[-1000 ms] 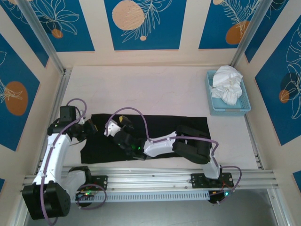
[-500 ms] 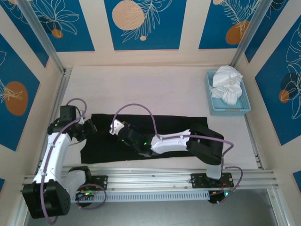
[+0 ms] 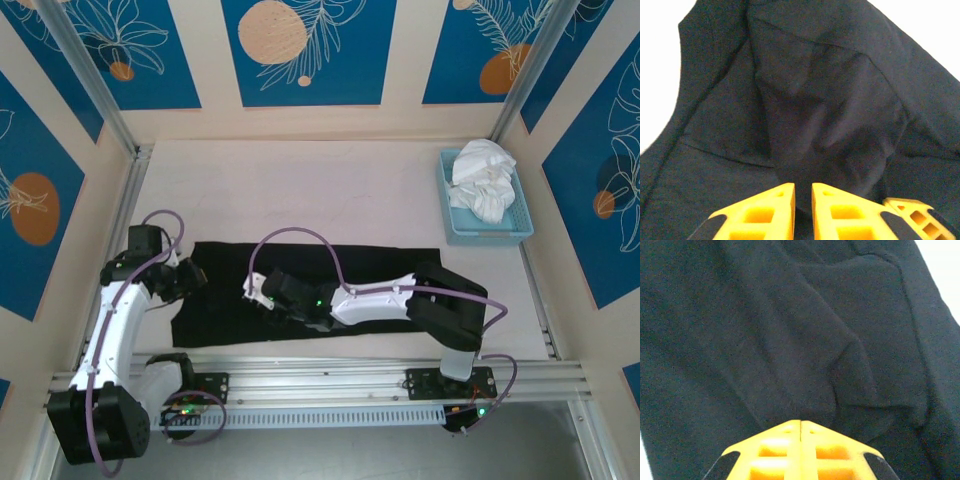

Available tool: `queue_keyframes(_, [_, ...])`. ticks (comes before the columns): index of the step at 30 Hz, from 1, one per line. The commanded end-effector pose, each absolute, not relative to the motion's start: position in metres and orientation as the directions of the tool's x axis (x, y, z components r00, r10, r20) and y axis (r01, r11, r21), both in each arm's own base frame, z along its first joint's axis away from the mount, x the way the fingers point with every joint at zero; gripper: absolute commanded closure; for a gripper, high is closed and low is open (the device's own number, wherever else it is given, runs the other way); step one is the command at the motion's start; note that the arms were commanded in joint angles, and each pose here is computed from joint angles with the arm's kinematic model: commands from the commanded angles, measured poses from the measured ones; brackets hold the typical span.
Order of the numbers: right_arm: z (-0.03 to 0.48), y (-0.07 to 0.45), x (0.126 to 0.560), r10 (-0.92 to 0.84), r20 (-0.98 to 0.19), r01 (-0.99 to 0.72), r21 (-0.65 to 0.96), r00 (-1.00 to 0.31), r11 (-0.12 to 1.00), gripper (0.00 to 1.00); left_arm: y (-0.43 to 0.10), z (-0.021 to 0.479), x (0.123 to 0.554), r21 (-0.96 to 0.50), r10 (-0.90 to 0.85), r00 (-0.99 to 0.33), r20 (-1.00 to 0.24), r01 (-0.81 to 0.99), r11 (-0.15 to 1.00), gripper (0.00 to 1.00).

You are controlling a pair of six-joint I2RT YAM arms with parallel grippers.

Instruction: Fold the inside-out t-shirt

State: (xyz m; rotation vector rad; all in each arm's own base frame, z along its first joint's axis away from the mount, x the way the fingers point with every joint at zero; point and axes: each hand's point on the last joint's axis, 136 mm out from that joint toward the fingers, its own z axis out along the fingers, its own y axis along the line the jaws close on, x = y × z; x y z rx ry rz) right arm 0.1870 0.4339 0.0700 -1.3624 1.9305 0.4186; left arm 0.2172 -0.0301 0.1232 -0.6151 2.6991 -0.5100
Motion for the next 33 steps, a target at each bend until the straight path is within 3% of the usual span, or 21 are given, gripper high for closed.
queue_keyframes(1, [0.07,0.43,0.148,-0.69,-0.693,-0.961,0.017,-0.211,0.276,0.94,-0.016,0.131,0.212,-0.343,-0.462,-0.848,-0.259,-0.367,0.865,0.72])
queue_keyframes(3, [0.072,0.425,0.142,-0.7,-0.679,-0.965,0.048,-0.222,0.259,0.8,-0.007,0.135,0.214,-0.302,-0.458,-0.837,-0.301,-0.372,0.878,0.58])
queue_keyframes(5, [0.077,0.419,0.142,-0.696,-0.677,-0.963,0.076,-0.239,0.257,0.71,0.001,0.141,0.219,-0.275,-0.461,-0.815,-0.35,-0.381,0.883,0.53])
queue_keyframes(12, [0.113,0.418,0.174,-0.534,-0.739,-0.908,0.281,-0.411,0.311,0.61,-0.001,0.135,0.247,-0.346,-0.529,-0.742,-0.412,-0.41,0.844,0.41])
queue_keyframes(17, [0.082,0.427,0.204,-0.503,-0.666,-0.825,0.341,-0.55,0.451,0.63,0.011,0.115,0.269,-0.298,-0.54,-0.712,-0.449,-0.451,0.842,0.27])
queue_keyframes(22, [0.038,0.429,0.211,-0.523,-0.537,-0.744,0.388,-0.662,0.544,0.7,0.026,0.096,0.287,-0.246,-0.545,-0.68,-0.492,-0.492,0.835,0.02])
queue_keyframes(33, [0.055,0.415,0.213,-0.491,-0.552,-0.732,0.408,-0.674,0.546,0.65,-0.001,0.032,0.296,-0.257,-0.487,-0.817,-0.309,-0.421,0.87,0.0])
